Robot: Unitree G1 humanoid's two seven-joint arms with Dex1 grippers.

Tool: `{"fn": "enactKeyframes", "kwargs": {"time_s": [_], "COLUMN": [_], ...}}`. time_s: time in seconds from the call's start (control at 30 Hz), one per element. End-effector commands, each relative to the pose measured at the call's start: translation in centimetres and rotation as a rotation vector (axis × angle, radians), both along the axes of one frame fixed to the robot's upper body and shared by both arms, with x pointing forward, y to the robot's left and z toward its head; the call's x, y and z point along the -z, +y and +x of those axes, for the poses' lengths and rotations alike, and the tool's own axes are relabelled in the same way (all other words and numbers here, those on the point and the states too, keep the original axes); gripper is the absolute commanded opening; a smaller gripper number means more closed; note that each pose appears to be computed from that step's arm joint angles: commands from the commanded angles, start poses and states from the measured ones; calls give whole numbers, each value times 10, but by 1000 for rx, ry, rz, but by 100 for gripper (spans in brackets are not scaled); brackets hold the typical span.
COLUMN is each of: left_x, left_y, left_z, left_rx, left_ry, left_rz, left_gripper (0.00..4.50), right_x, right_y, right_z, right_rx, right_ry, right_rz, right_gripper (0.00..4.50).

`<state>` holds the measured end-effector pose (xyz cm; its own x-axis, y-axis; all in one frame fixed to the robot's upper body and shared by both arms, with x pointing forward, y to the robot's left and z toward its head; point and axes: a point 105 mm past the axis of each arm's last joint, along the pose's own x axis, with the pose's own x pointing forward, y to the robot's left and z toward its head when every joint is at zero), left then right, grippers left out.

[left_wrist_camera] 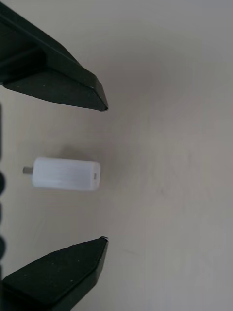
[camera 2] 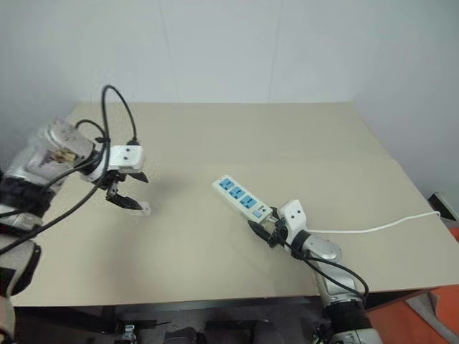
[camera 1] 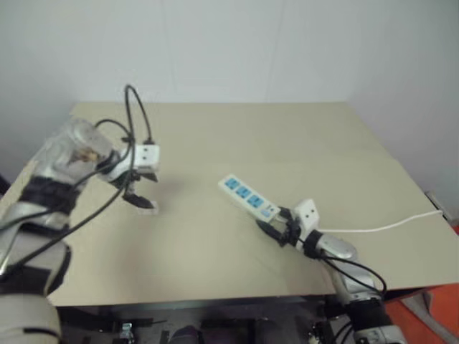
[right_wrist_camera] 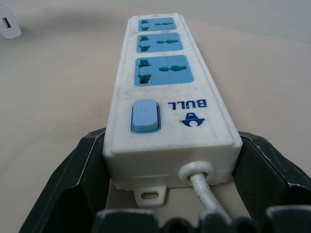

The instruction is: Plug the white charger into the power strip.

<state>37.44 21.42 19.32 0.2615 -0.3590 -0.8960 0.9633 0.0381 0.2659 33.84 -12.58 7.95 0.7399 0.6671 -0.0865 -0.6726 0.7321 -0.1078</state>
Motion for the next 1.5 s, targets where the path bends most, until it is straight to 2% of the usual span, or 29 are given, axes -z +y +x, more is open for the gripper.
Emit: {"fn": "enactKeyframes", "kwargs": {"time_s": [0.03, 0.4, 0.93, 1.07, 1.33, 1.5], "left_x": [-3, 18, 49, 52, 59, 45], "left_y": [0, -4, -7, -6, -3, -14], "left_z": [8, 11, 15, 15, 15, 22], "left_rx": [17, 96, 159, 158, 155, 149], "left_ry": [4, 98, 100, 106, 103, 35], "left_rz": [62, 215, 338, 355, 375, 273], "left_gripper": [450, 450, 450, 360, 101, 102], "right_x": [7, 8, 8, 8, 8, 8], "right_y": [1, -1, 1, 1, 0, 0], "right_z": [-2, -4, -3, -3, -2, -2], "right_rx": [-6, 5, 5, 9, 11, 7], "right_ry": [28, 30, 32, 33, 35, 34], "right_rz": [-13, -19, -33, -31, -28, -31], "right_gripper": [343, 343, 343, 343, 343, 343]}}
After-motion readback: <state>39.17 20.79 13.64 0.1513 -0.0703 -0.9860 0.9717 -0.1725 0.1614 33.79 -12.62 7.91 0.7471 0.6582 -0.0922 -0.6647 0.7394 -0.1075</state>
